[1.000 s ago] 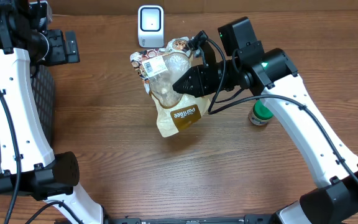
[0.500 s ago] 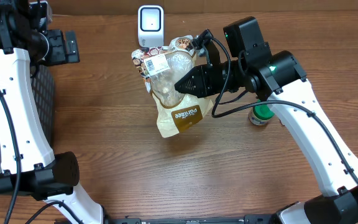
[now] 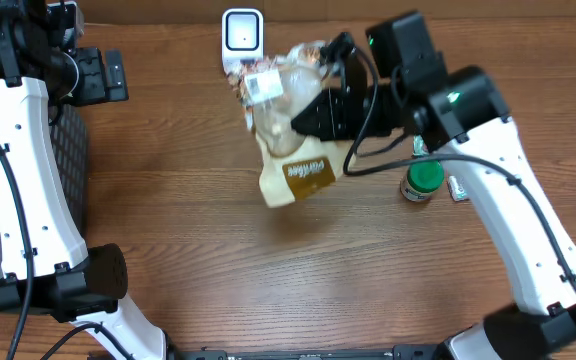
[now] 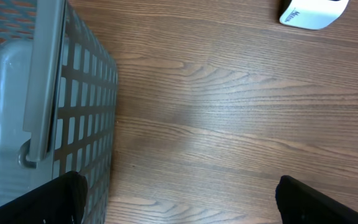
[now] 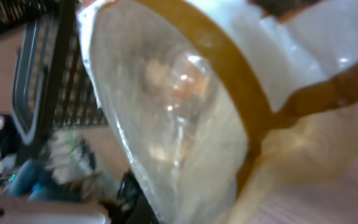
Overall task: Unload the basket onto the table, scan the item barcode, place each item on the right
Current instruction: 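Hold the Pantree bag up in front of the scanner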
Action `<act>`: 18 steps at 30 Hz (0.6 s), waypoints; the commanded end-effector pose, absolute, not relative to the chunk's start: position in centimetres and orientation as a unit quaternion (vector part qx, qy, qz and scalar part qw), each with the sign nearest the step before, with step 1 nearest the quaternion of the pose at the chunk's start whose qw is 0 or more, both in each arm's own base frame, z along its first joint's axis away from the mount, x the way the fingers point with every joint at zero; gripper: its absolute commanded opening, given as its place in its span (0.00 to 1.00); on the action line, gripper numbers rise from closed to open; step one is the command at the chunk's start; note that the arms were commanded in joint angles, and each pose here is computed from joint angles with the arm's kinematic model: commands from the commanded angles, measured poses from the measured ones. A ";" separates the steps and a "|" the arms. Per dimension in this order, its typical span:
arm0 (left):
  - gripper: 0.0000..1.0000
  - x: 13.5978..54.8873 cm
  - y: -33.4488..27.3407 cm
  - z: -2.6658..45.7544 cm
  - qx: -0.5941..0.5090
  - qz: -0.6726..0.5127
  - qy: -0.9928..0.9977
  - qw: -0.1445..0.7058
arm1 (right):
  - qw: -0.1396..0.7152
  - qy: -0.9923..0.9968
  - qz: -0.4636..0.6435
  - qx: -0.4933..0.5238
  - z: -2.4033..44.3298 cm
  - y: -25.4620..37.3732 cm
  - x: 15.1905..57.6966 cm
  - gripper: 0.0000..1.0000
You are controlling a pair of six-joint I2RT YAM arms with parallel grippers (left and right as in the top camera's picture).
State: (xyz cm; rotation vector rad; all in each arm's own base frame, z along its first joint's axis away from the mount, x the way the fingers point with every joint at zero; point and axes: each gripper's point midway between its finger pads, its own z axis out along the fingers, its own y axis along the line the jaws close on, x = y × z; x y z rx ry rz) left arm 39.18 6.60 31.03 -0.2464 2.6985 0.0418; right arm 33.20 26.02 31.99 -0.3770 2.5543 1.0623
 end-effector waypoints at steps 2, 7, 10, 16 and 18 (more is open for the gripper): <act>1.00 39.2 6.8 30.9 -0.082 0.020 0.974 0.213 | 0.229 0.916 0.302 -0.131 33.4 24.9 37.5 0.04; 1.00 39.2 6.8 30.9 -0.082 0.020 0.974 0.213 | 0.282 0.933 0.199 -0.102 32.8 23.0 42.7 0.04; 0.99 39.2 6.8 30.9 -0.082 0.020 0.974 0.213 | 0.314 0.936 0.135 -0.081 31.8 21.5 45.5 0.04; 1.00 39.2 6.8 30.9 -0.082 0.020 0.974 0.213 | 0.400 0.913 0.025 -0.073 30.7 20.4 51.7 0.04; 1.00 39.2 6.8 30.9 -0.082 0.020 0.974 0.213 | 0.422 0.901 -0.001 -0.103 30.2 21.0 53.5 0.04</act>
